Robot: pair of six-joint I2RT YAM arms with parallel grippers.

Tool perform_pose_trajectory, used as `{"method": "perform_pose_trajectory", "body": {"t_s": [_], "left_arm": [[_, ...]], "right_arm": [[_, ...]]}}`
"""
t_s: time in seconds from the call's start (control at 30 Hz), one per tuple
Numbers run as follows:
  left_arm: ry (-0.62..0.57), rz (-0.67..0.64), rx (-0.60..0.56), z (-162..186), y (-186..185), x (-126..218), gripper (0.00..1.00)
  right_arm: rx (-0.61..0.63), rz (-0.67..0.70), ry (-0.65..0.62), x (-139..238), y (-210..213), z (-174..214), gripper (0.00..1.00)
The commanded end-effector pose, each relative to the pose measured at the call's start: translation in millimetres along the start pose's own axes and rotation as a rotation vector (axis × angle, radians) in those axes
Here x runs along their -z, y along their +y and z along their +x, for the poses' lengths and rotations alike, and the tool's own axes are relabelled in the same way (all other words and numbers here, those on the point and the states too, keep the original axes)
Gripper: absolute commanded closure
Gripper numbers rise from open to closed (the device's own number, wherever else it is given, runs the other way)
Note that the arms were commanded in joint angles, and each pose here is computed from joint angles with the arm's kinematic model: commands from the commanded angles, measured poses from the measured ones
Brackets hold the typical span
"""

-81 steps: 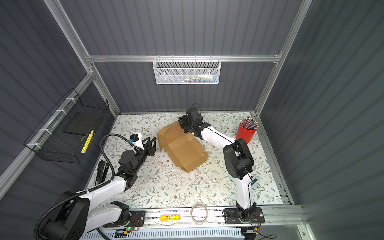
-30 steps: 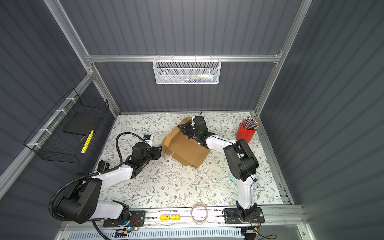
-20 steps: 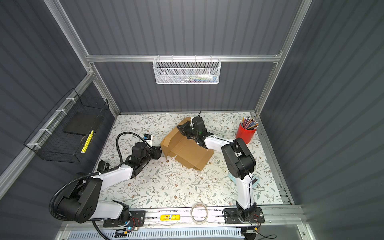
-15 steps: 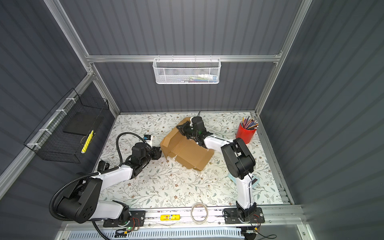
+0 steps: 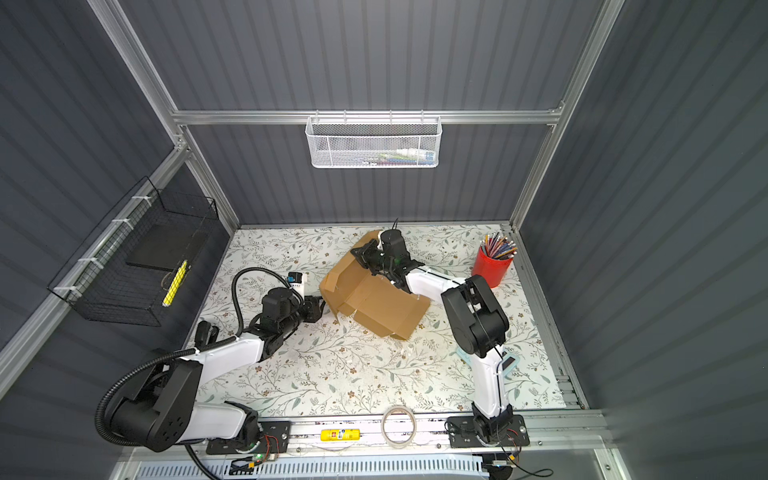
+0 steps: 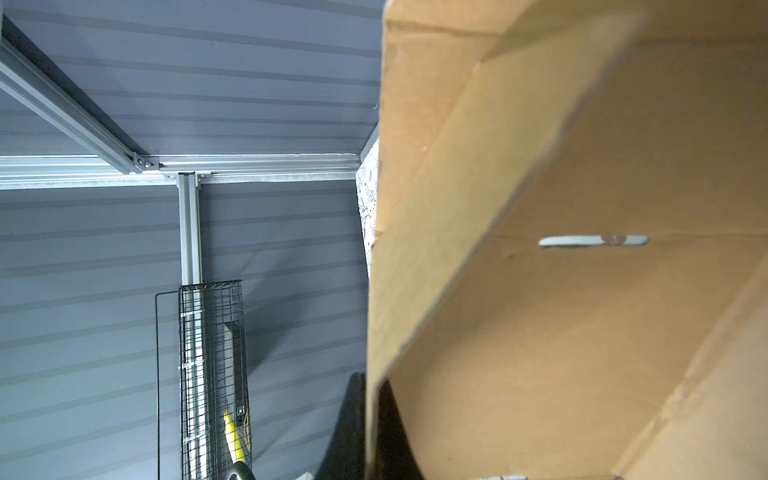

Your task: Fold the paper box

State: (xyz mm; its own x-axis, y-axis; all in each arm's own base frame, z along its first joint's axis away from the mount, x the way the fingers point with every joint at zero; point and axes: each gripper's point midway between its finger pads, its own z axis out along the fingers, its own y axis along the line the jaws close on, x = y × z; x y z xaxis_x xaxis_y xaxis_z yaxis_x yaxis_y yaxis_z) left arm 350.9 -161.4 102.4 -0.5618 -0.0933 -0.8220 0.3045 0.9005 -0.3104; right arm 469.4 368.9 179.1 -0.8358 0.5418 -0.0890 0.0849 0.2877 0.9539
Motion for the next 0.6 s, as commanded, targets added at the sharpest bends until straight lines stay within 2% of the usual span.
{"method": "perform_pose_trajectory", "body": {"t_s": [0.0,0.57], "left_arm": [[-0.003,0.070,0.026,4.5,-11.0,-3.5,0.48],[-0.050,0.103,0.080,3.2,-22.8,3.4,0.52]], "right_arm": [[0.019,0.008,0.004,-8.8,-1.4,3.8,1.00],[0.036,0.002,0.010,-15.1,9.9,7.4,1.00]]}}
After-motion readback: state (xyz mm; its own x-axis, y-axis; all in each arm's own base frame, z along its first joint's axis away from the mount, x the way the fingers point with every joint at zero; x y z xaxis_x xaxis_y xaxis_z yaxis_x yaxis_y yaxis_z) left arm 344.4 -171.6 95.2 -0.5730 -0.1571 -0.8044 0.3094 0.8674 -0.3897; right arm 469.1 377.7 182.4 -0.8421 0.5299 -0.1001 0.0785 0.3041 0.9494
